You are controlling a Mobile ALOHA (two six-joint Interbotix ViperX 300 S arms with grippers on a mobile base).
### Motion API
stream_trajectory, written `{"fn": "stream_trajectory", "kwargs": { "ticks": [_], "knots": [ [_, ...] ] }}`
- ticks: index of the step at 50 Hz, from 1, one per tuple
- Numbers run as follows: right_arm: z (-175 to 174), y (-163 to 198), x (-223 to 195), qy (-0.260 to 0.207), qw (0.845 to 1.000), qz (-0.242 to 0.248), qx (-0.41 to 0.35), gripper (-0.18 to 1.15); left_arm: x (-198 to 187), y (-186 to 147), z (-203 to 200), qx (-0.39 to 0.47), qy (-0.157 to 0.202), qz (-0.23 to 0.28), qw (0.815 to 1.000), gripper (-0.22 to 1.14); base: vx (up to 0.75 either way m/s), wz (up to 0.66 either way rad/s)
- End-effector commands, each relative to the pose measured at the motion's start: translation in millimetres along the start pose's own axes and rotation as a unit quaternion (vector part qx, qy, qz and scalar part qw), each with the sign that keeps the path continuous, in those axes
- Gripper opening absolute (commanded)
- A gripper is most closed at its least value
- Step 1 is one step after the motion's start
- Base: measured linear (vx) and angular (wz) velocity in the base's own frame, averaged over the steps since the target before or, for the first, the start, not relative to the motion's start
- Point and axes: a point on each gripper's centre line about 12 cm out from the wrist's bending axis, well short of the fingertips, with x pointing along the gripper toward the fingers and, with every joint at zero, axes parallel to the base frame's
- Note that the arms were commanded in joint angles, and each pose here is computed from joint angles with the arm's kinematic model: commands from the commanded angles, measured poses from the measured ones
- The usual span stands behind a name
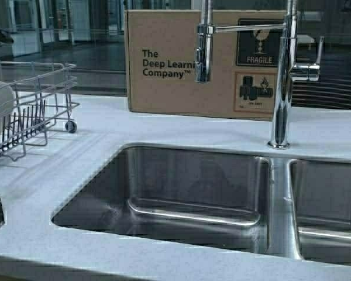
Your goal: Wash the pan
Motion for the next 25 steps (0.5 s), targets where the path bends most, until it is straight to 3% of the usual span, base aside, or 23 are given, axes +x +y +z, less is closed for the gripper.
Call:
{"fn": "stream_trajectory", "kwargs": {
  "ticks": [1, 6, 8, 14, 25],
  "knots": [
    [12.1, 2.7, -0.1, -0.019, 1.0, 0.004, -0.001, 0.05, 4.5, 3.5, 2.4, -0.013, 0.002, 0.002, 1.0, 0.65, 0.0, 0.0],
    [11.9, 2.7, -0.1, -0.019, 1.0, 0.004, 0.0, 0.05, 5.0, 4.1, 1.9, -0.016, 0.007, 0.004, 1.0, 1.0, 0.0, 0.0],
    [12.1, 2.8, -0.1, -0.019, 1.0, 0.005, -0.001, 0.05, 5.2, 4.6, 1.3, -0.017, 0.009, 0.004, 1.0, 1.06, 0.0, 0.0],
    [11.3, 2.6, -0.1, -0.018, 1.0, 0.004, -0.002, 0.05, 2.5, 7.1, 3.9, -0.019, 0.004, 0.008, 1.0, 1.0, 0.0, 0.0],
    [11.5, 2.6, -0.2, -0.019, 1.0, 0.004, -0.002, 0.05, -13.0, 18.9, 16.3, -0.029, -0.023, 0.022, 0.999, 1.01, 0.0, 0.0]
  ]
}}
